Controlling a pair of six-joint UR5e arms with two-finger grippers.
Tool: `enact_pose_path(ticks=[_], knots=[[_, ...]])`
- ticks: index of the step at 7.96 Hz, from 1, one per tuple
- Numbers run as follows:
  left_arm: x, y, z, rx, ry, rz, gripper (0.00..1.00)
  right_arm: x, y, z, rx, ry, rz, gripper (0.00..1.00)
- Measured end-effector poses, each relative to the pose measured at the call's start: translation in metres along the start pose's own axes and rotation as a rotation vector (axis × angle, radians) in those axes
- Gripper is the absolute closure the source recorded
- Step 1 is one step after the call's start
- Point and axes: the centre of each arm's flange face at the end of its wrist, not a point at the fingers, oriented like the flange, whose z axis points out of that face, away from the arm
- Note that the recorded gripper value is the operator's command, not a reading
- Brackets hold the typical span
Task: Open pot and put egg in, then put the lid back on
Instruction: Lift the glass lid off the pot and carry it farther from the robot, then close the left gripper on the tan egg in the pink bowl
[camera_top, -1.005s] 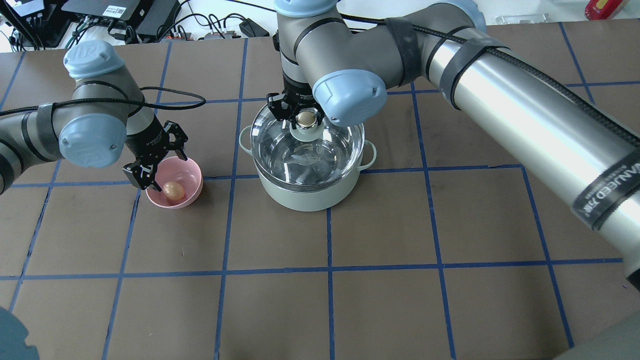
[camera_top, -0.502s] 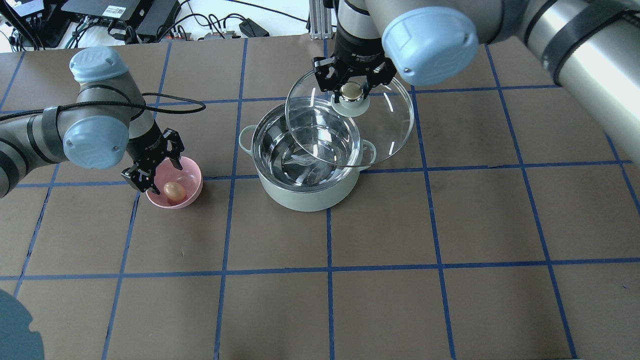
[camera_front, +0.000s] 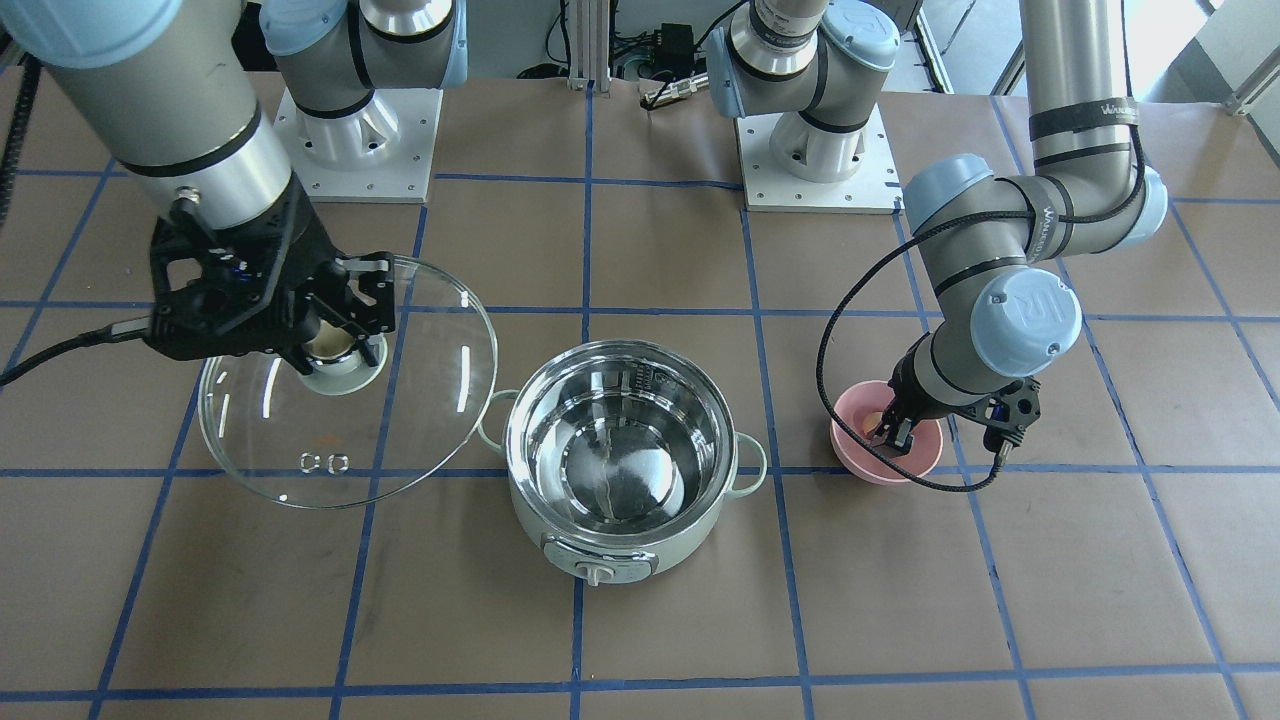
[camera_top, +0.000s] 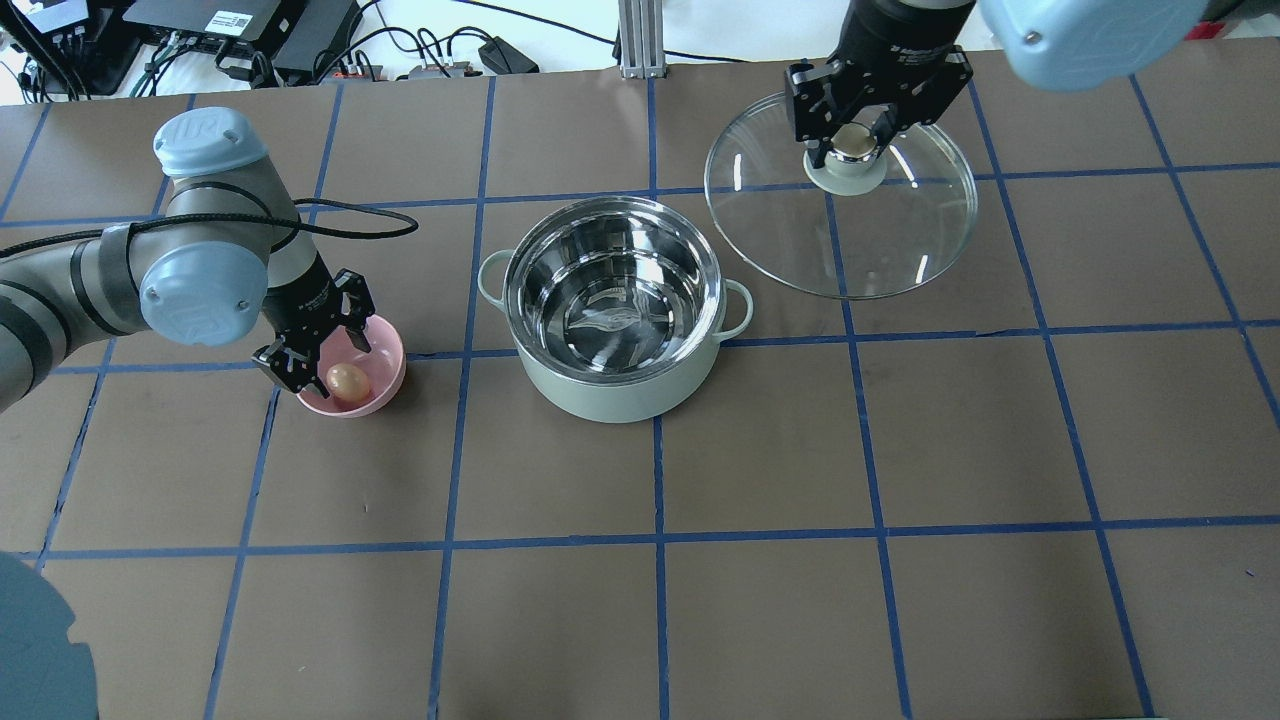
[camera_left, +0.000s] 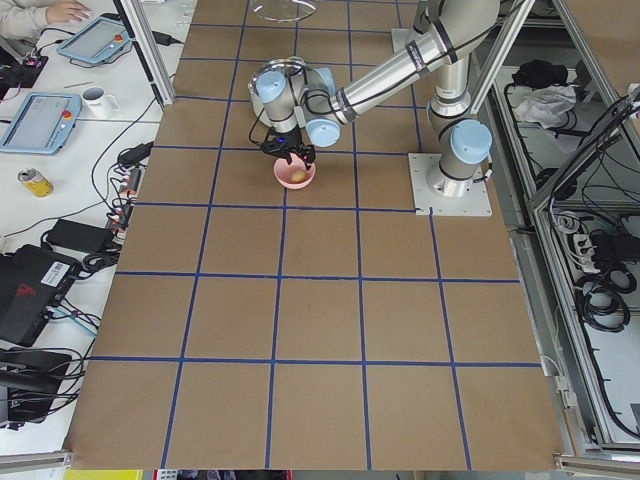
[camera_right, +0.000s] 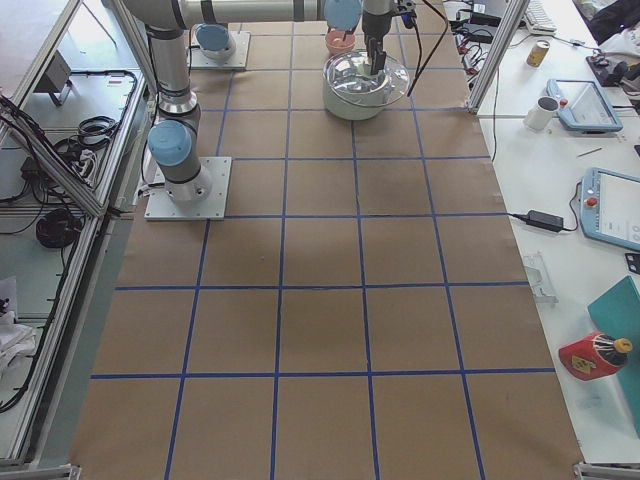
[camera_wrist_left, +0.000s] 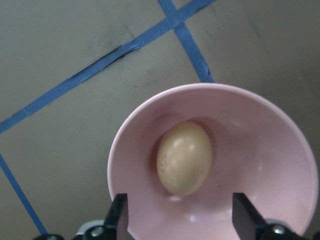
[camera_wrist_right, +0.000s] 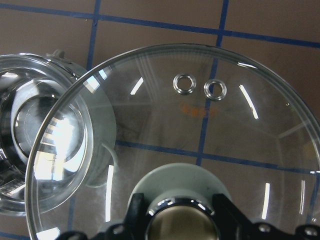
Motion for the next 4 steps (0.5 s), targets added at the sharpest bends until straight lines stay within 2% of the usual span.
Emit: enact_pose_path(ticks=[2,4], knots=[[0.003,-0.002,0.004,0.005,0.006,0.019,0.23,0.038,-0.001,-0.003,-0.004,0.008,0.002,1.00],[0.008,-0.005,0.011,0.015,0.017,0.072,0.23,0.052,0.001,-0.003,-0.013,0.038,-0.014,1.00]])
